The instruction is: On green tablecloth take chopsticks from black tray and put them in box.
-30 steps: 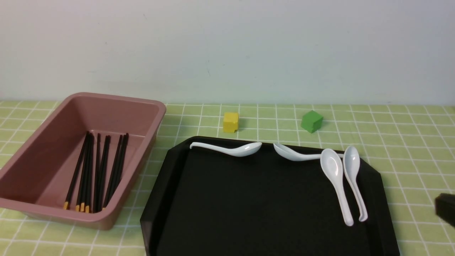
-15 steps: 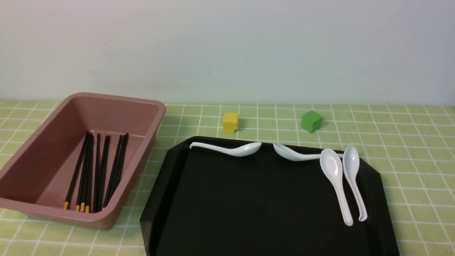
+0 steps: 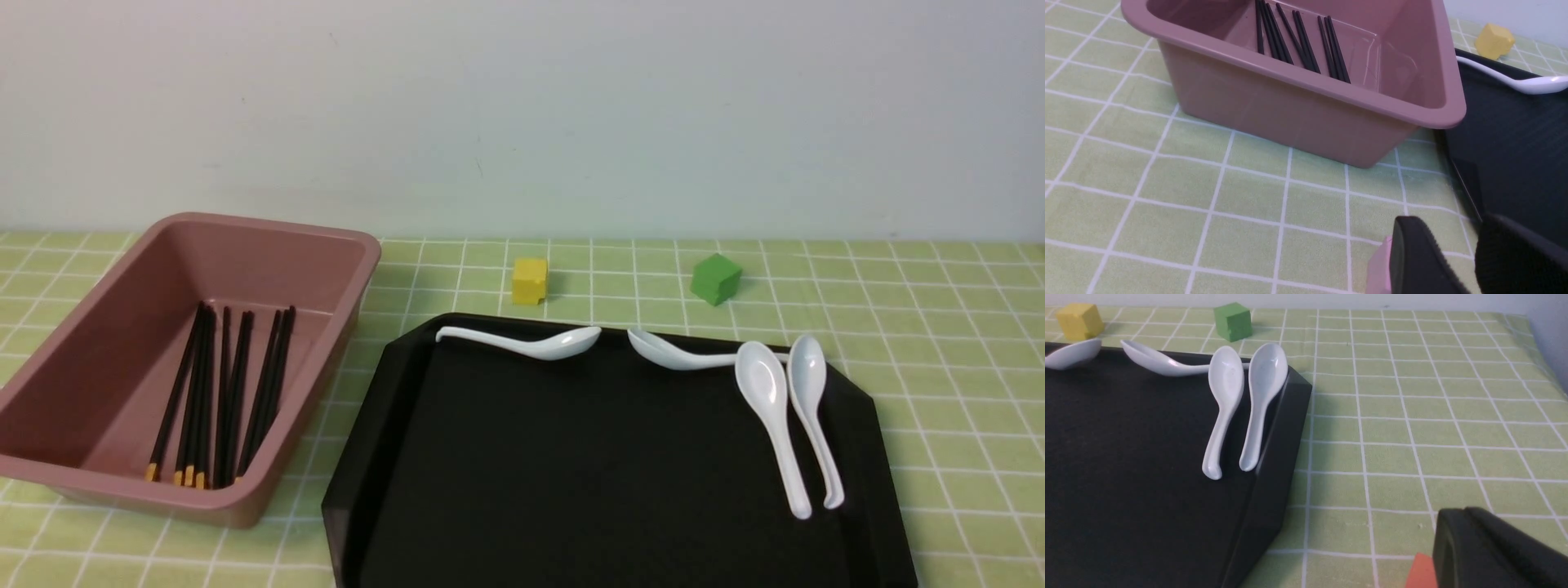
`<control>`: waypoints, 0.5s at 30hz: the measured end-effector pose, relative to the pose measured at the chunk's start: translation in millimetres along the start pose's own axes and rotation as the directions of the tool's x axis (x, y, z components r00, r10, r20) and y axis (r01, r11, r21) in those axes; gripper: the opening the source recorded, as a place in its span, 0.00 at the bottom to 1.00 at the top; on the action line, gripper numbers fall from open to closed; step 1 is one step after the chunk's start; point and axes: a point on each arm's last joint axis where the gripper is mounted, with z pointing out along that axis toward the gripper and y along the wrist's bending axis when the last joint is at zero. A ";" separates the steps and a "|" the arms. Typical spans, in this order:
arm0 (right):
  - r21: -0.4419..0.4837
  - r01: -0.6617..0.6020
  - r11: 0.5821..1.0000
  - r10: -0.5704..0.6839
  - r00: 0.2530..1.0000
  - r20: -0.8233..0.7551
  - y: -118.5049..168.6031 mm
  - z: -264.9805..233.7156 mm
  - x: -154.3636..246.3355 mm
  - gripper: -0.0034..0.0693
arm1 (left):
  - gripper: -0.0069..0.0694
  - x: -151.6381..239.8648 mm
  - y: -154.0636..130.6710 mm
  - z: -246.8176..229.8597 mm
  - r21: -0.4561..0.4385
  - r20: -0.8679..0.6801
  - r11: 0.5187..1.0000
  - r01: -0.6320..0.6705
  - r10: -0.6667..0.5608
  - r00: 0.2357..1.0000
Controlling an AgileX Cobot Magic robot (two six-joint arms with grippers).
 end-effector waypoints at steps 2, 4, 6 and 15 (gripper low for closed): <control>0.000 0.000 1.000 0.000 1.000 0.000 0.0 0.0 0.0 0.09 | 0.40 0.0 0.0 0.0 0.000 0.000 1.000 0.000 0.000 1.000; 0.000 0.000 1.000 0.000 1.000 0.001 0.0 -0.1 -0.2 0.09 | 0.40 0.0 0.0 0.0 0.000 0.000 1.000 0.000 0.000 1.000; 0.000 0.000 1.000 0.000 1.000 0.001 0.0 -0.1 -0.2 0.09 | 0.40 0.0 0.0 0.0 0.000 0.000 1.000 0.000 0.000 1.000; 0.000 0.001 1.000 -0.001 1.000 0.000 0.0 -0.1 -0.2 0.10 | 0.40 0.0 0.0 0.0 0.000 0.000 1.000 0.000 0.000 1.000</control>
